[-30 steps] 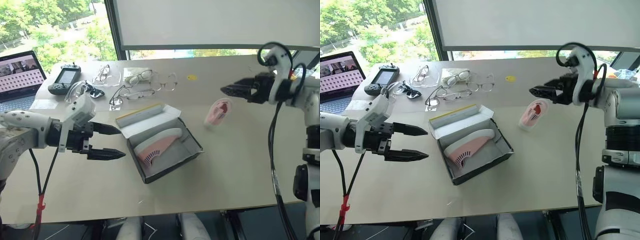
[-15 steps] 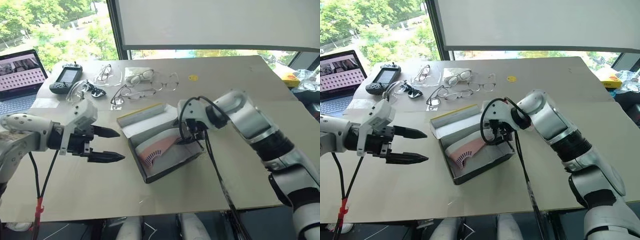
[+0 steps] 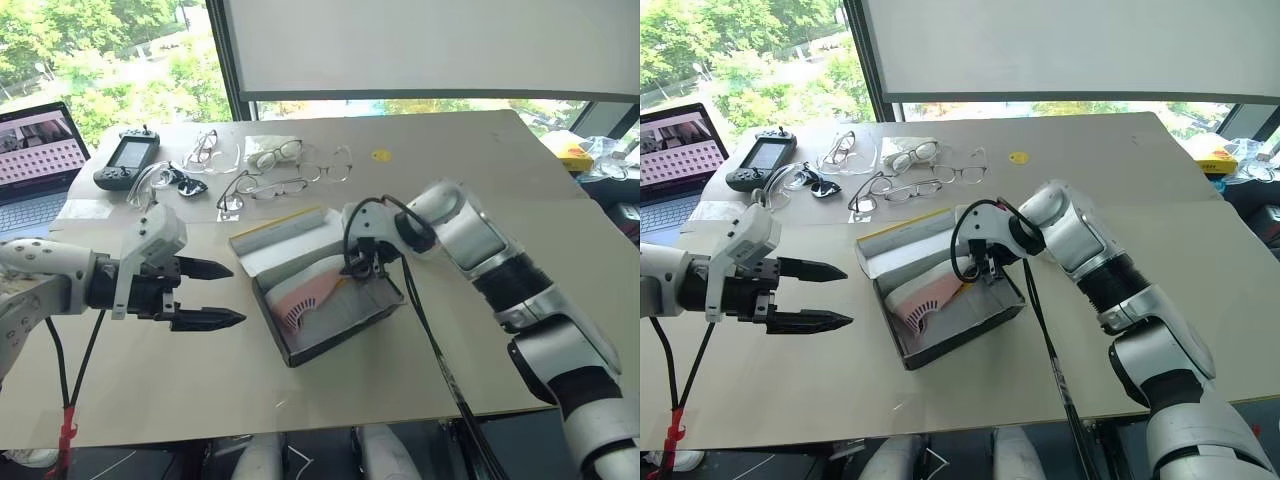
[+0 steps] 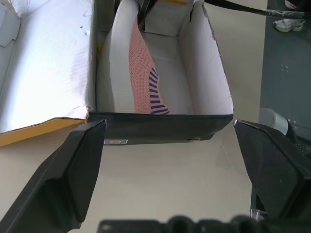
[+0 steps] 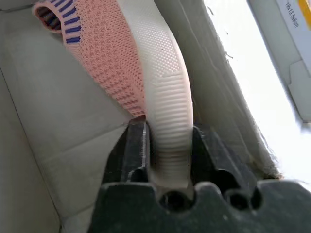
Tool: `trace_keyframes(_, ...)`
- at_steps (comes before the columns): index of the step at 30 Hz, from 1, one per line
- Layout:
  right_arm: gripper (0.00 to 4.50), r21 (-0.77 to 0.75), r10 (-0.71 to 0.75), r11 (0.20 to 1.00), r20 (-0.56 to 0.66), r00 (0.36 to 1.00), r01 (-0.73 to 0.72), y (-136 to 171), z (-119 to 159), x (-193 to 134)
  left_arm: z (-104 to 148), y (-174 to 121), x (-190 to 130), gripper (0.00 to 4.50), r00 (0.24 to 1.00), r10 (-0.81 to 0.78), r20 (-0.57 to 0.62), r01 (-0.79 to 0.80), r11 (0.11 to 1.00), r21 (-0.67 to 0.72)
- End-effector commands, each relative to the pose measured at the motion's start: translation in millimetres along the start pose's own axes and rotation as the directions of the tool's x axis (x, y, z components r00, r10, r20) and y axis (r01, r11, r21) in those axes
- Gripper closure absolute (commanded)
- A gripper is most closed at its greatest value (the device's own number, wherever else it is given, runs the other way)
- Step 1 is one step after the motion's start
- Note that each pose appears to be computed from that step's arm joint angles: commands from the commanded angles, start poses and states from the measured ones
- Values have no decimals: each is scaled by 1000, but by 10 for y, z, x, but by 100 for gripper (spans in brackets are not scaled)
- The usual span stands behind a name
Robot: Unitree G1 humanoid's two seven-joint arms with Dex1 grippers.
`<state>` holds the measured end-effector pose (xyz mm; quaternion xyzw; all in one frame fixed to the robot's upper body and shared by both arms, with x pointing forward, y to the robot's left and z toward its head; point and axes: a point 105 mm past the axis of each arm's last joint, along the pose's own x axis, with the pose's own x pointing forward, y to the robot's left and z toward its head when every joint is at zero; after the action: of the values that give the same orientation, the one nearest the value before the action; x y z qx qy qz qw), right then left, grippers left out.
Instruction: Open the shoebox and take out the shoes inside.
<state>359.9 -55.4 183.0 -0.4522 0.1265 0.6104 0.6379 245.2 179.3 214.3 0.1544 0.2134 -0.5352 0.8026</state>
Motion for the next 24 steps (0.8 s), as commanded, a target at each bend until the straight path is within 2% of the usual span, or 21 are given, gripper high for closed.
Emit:
trace_keyframes(1, 421, -119, -84, 989, 68, 994, 91, -88, 289, -182, 93, 6, -45, 0, 1000, 13, 9, -13, 999, 45)
trace_keyframes(8, 424, -283, -202, 931, 127, 971, 231, -96, 610, -345, 102, 67, -11, 0, 1000, -5, 8, 5, 998, 58)
trace_keyframes(13, 424, -402, -283, 867, 92, 955, 296, -82, 633, -374, 137, 124, 33, 0, 1000, -24, 10, 23, 996, 81)
trace_keyframes(19, 424, -428, -425, 810, 42, 904, 400, -268, 597, -674, 127, 145, 57, 0, 999, -44, 1, 44, 995, 93)
trace_keyframes(22, 424, -310, -516, 799, 84, 852, 515, -433, 722, -1034, 113, 136, 78, 0, 998, -62, -6, 62, 994, 95)
trace_keyframes(24, 424, -68, -573, 810, 114, 811, 582, -543, 675, -1349, 119, 142, 88, 0, 998, -68, -6, 68, 993, 98)
